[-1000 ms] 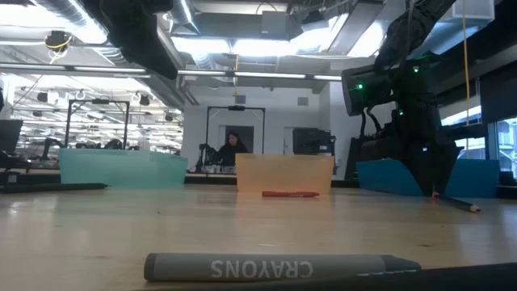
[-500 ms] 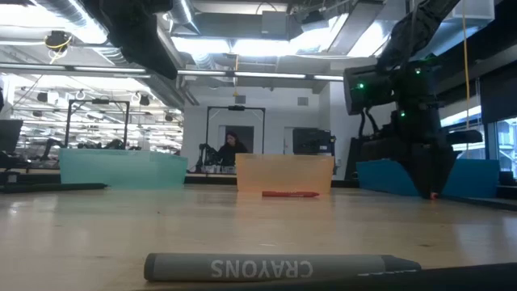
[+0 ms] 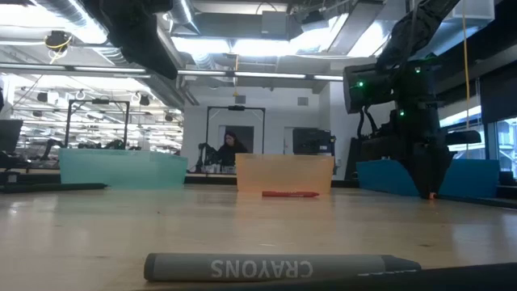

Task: Sort crayons/erasers/pens/pencils in bins
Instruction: Put the blue pencil into the orange bin

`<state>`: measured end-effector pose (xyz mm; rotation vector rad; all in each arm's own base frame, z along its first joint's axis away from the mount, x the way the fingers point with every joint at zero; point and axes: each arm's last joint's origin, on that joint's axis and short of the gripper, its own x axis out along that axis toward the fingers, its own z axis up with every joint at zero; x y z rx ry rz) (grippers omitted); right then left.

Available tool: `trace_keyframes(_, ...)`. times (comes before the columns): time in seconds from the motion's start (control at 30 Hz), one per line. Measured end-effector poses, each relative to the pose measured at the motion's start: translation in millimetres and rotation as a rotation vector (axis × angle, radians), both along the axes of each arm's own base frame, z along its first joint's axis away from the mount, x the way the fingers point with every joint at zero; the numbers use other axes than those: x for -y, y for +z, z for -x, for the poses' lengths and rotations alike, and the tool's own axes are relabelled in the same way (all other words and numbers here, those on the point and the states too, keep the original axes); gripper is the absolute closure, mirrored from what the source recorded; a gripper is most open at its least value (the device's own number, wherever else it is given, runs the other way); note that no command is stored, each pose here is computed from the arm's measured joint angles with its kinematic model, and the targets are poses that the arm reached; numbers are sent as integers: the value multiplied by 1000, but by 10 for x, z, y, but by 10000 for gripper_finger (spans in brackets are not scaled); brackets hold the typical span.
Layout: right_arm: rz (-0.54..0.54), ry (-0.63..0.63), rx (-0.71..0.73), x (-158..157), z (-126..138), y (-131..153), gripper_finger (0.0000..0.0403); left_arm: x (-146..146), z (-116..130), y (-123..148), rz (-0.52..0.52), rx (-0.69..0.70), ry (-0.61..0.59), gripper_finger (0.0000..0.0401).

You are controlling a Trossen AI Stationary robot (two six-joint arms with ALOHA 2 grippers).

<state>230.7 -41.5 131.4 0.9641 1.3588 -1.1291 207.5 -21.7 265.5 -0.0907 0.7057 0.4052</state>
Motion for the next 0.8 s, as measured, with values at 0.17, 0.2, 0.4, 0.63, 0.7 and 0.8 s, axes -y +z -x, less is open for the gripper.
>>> trace_keyframes(0.17, 13, 0, -3, 3, 0, -2, 358, 0, 0, 0, 0, 0, 0, 319)
trace_keyframes(0.2, 14, 0, -3, 3, 0, -2, 357, -1, 0, 0, 0, 0, 0, 319)
trace_keyframes(0.4, 18, 8, -3, -8, -3, -2, 355, -1, 0, 0, 0, 0, 1, 319)
trace_keyframes(0.63, 33, 62, 87, -109, -198, 119, 355, -1, 0, 0, 0, 0, 0, 319)
trace_keyframes(0.7, 37, 82, 87, -154, -225, 153, 355, 0, 1, 0, 0, -1, 0, 319)
trace_keyframes(0.8, 87, 108, 135, -198, -336, 265, 355, -1, 2, -2, -1, -3, 0, 319)
